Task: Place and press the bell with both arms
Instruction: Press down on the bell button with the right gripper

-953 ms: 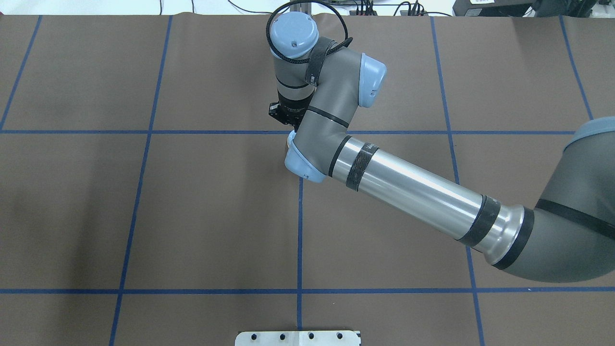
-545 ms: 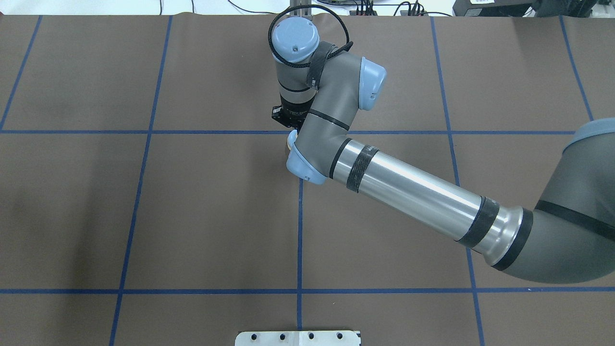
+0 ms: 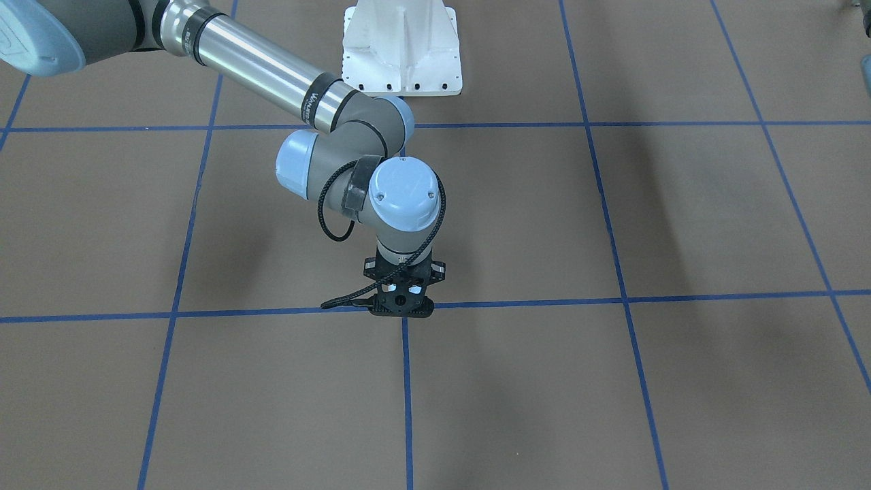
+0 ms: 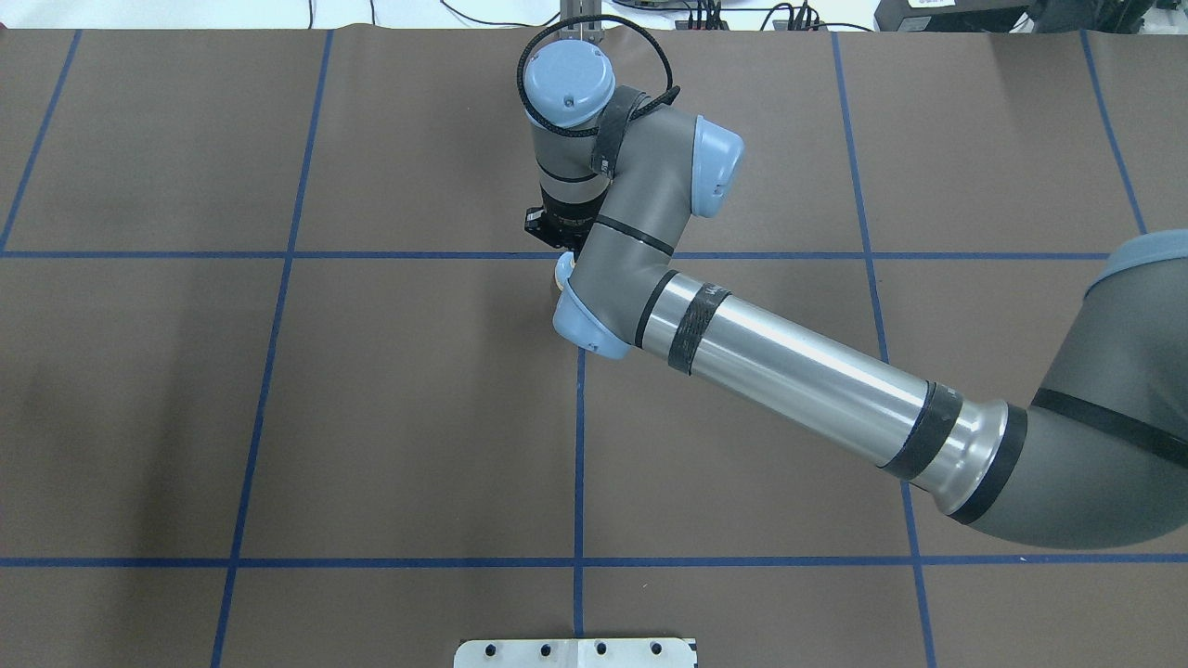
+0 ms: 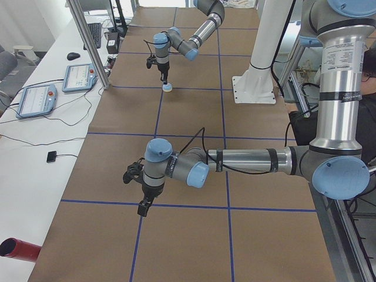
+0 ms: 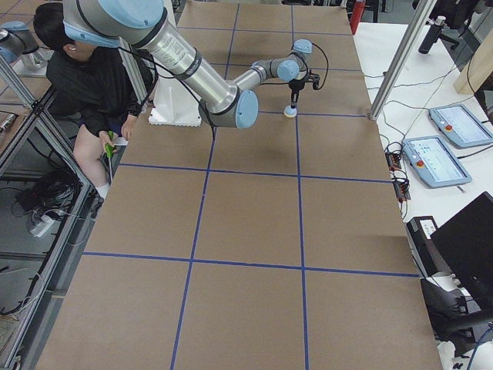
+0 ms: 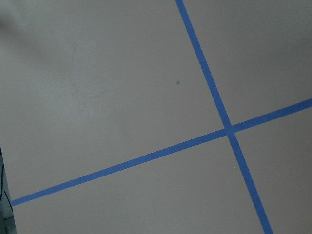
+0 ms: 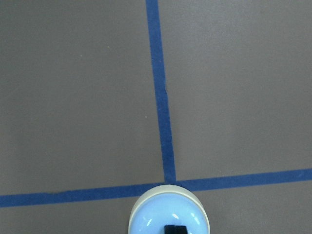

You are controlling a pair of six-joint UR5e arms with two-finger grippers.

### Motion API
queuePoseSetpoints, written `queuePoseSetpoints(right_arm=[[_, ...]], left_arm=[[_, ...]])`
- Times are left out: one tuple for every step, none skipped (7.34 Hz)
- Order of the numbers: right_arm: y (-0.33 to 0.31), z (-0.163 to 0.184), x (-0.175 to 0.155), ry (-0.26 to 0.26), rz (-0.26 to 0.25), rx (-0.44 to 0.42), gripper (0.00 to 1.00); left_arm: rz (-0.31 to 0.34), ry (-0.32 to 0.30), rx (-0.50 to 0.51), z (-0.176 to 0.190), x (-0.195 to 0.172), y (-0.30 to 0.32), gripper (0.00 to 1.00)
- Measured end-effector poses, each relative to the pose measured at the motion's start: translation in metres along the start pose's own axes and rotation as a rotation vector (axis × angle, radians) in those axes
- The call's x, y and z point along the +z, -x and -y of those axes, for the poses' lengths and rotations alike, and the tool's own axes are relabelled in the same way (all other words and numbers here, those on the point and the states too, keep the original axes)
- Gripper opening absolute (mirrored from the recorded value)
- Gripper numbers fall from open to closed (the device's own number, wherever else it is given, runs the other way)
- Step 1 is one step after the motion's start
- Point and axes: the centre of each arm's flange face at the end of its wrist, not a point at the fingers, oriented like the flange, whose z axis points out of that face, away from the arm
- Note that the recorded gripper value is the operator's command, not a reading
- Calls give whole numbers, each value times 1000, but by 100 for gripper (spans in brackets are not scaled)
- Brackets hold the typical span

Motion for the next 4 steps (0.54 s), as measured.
queuePoseSetpoints(right_arm=[[2,4,-20,-7,18,4,99],[0,6,-41,-11,27,11,100],[-7,8,-63,-13,30,10,100],[-28,8,-84,-9,19,-5,100]], left_arm=[[0,0,0,0,0,0,100],[0,0,0,0,0,0,100],[-1,0,0,0,0,0,100],[-12,0,-7,-1,-2,1,100]])
